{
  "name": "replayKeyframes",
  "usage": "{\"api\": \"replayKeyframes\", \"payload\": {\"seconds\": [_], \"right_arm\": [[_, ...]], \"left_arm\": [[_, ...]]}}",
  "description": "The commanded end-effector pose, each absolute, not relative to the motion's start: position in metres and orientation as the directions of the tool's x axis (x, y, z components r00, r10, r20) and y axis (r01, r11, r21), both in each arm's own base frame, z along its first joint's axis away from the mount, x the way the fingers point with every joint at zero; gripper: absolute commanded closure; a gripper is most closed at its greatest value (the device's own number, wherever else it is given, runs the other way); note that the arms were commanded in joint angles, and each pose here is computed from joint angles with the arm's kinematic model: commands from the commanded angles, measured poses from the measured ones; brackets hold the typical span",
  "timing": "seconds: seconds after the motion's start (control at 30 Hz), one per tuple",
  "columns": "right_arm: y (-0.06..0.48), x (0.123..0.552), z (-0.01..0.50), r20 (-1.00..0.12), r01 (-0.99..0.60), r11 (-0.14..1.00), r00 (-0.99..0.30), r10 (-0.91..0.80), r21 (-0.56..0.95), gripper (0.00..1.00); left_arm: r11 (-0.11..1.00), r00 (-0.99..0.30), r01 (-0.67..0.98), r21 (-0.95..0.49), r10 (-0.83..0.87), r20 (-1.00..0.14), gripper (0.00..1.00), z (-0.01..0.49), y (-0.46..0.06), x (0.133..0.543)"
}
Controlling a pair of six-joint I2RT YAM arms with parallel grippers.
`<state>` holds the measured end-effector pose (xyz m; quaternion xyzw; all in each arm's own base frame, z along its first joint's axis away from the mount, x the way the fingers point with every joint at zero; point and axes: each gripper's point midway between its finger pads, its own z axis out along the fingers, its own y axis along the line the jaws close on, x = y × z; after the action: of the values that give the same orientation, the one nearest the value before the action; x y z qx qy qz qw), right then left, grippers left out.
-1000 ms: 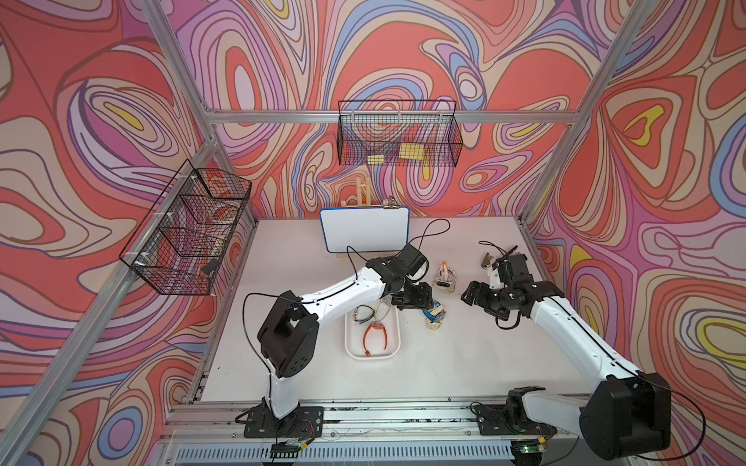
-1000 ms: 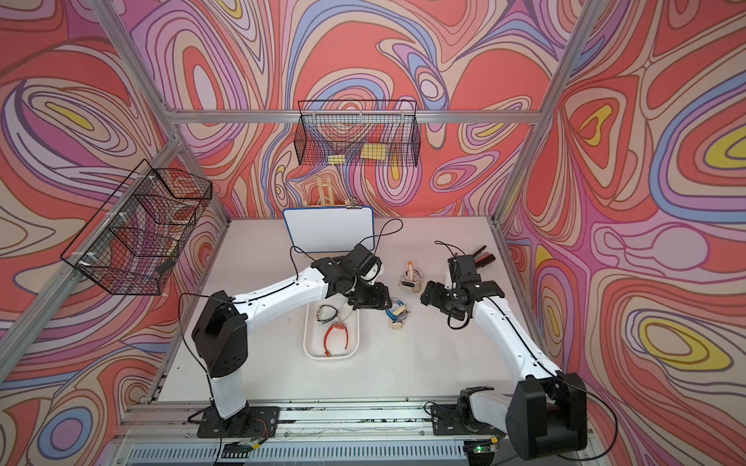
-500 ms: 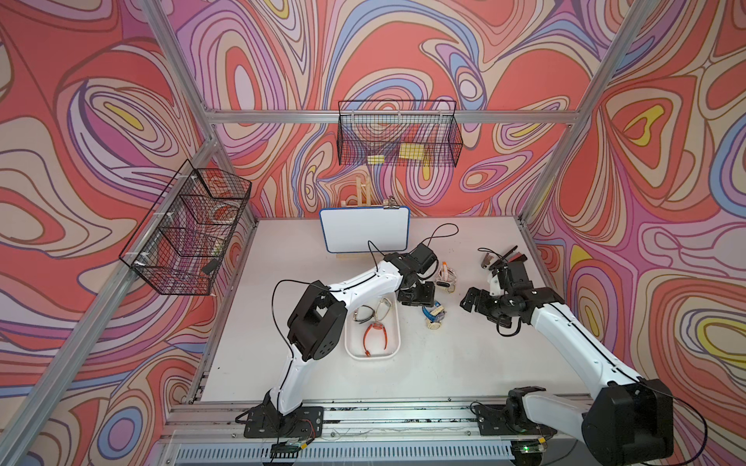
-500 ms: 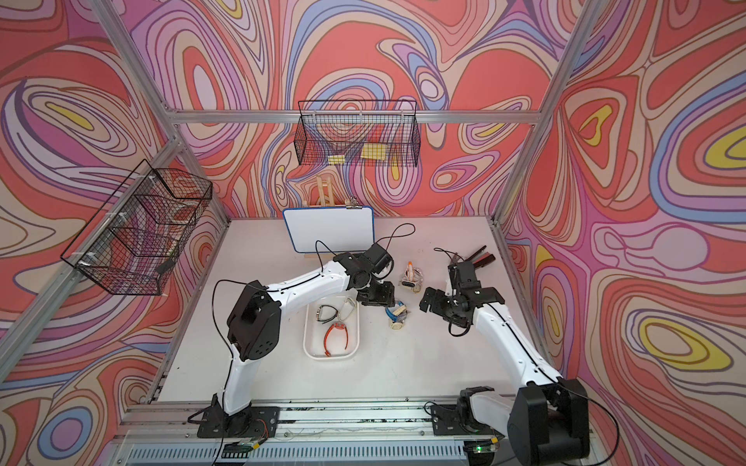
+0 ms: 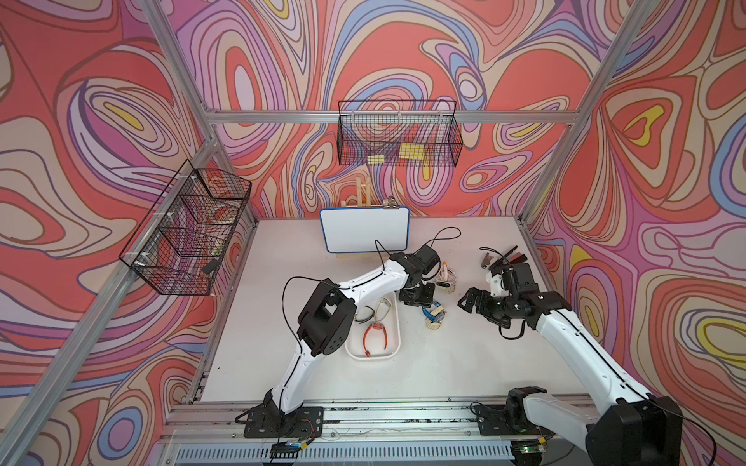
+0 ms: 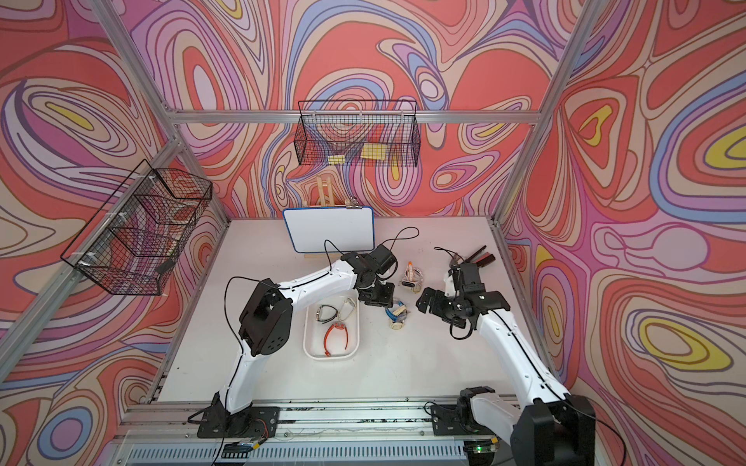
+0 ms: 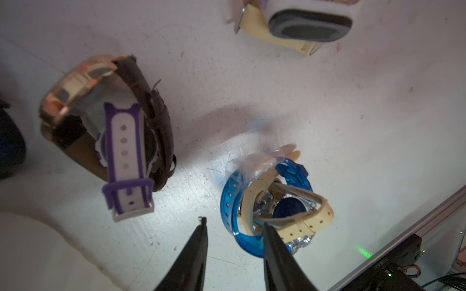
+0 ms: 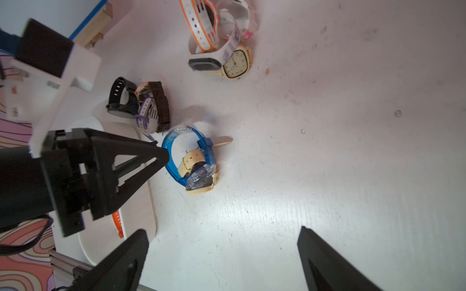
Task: Put the watch into the storage box
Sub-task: Pick up the watch at the center of the board.
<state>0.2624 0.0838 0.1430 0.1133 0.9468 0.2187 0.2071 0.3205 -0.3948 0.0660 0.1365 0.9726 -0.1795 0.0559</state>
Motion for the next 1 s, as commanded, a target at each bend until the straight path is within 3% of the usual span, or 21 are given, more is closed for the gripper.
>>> {"api": "replayKeyframes", "payload": {"seconds": [0.0,0.2,0.5,0.97], "right_arm": [[0.093,0.255,0.151,-0.351,0.064,0.860,-0.896,0.274,0.506,0.02],[0.099,0.253,0.155,-0.354,0.038,0.848,-0.898,0.261,0.529,0.02],[0.105,0.248,0.164,-0.361,0.002,0.834,-0.901,0.241,0.552,0.02],[0.103,0.246,0.171,-0.378,-0.002,0.843,-0.894,0.240,0.538,0.02]], "left_arm": [[0.907,-0.953,0.301,-0.294,0.270,-0.141,0.60,0.055,-0.392,0.321],[0.906,-0.953,0.301,-0.299,0.270,-0.141,0.66,0.052,-0.396,0.325],[0.898,-0.951,0.308,-0.316,0.279,-0.133,0.89,0.052,-0.399,0.322],[0.863,-0.940,0.336,-0.377,0.283,-0.189,0.99,0.093,-0.408,0.318]]}}
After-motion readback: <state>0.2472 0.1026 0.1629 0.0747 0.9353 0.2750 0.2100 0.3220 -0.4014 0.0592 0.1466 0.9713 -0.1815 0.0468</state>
